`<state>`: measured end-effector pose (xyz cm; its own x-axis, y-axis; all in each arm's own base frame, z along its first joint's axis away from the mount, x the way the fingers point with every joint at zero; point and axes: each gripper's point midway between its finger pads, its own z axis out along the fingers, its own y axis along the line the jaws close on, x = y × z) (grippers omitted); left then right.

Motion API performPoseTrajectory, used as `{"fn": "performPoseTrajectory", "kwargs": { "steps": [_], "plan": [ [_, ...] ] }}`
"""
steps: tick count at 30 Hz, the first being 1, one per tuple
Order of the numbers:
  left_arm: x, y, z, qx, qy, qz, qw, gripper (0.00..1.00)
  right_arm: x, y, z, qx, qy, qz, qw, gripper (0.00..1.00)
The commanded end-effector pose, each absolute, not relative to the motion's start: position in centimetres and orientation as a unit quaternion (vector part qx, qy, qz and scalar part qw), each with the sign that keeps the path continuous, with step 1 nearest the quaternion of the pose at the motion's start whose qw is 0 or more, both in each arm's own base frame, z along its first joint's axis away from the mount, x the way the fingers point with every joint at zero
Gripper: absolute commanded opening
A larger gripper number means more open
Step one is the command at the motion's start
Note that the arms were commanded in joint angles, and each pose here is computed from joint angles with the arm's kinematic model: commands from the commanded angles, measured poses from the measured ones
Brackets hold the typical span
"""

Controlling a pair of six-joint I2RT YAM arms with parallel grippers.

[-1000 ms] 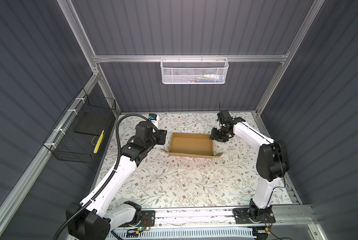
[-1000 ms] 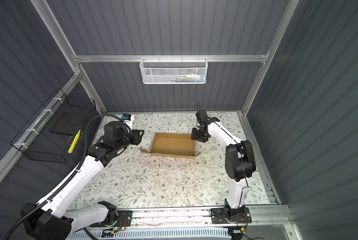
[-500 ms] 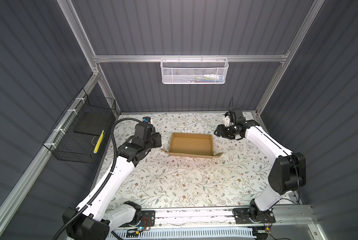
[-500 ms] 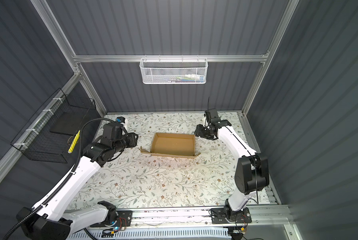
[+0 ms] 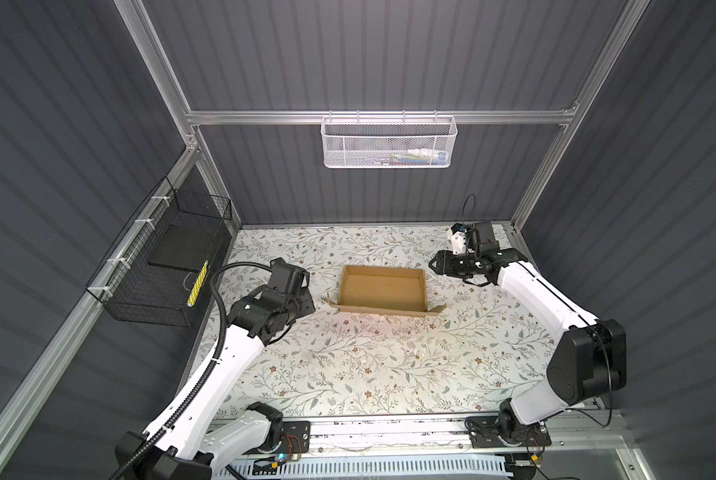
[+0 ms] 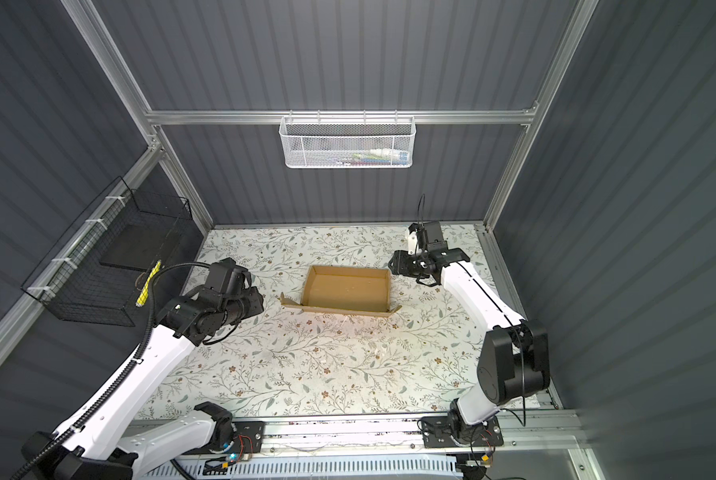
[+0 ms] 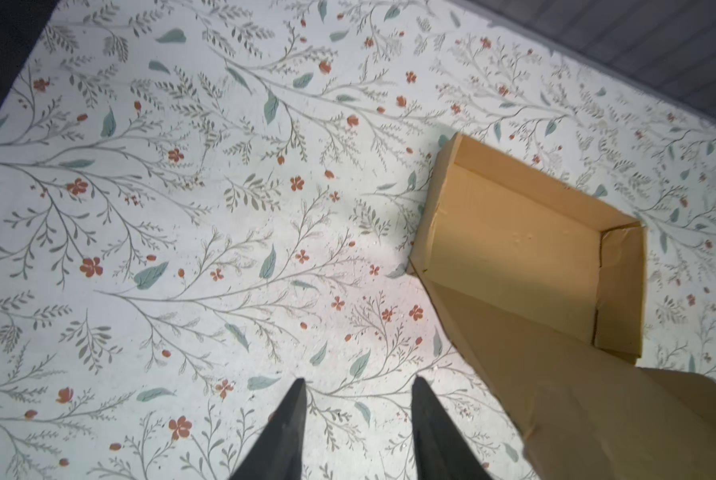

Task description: Fold the paper box

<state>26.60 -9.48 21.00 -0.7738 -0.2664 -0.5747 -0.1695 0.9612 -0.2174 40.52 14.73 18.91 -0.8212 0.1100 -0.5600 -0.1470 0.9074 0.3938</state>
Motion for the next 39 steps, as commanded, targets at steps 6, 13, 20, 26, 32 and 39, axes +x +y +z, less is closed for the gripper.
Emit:
{"fn": "performPoseTrajectory", "kwargs": {
  "steps": [6, 13, 20, 26, 32, 39],
  "plan": [
    [23.6, -11.3, 17.6, -0.151, 0.948, -0.079, 0.267, 0.42, 40.1, 15.6, 19.8, -0.046, 0.917, 0.238, 0.318, 0.59],
    [23.3, -14.7, 16.9, -0.164, 0.936, -0.118, 0.29, 0.41, 40.0, 16.4, 18.5, -0.05, 0.916, 0.261, 0.3, 0.59],
    [24.1, -16.6, 17.5, -0.159, 0.923, -0.119, 0.329, 0.41, 39.7, 16.7, 18.1, -0.06, 0.917, 0.265, 0.291, 0.59],
    [25.6, -17.7, 17.8, -0.164, 0.909, -0.132, 0.359, 0.41, 38.7, 17.0, 17.4, -0.08, 0.916, 0.273, 0.283, 0.59],
    [27.0, -18.6, 18.0, -0.161, 0.901, -0.135, 0.379, 0.42, 37.2, 17.4, 16.2, -0.107, 0.917, 0.274, 0.268, 0.59],
    [27.8, -18.7, 17.6, -0.163, 0.894, -0.129, 0.396, 0.43, 34.6, 18.7, 15.9, -0.155, 0.911, 0.277, 0.265, 0.6]
  ]
}}
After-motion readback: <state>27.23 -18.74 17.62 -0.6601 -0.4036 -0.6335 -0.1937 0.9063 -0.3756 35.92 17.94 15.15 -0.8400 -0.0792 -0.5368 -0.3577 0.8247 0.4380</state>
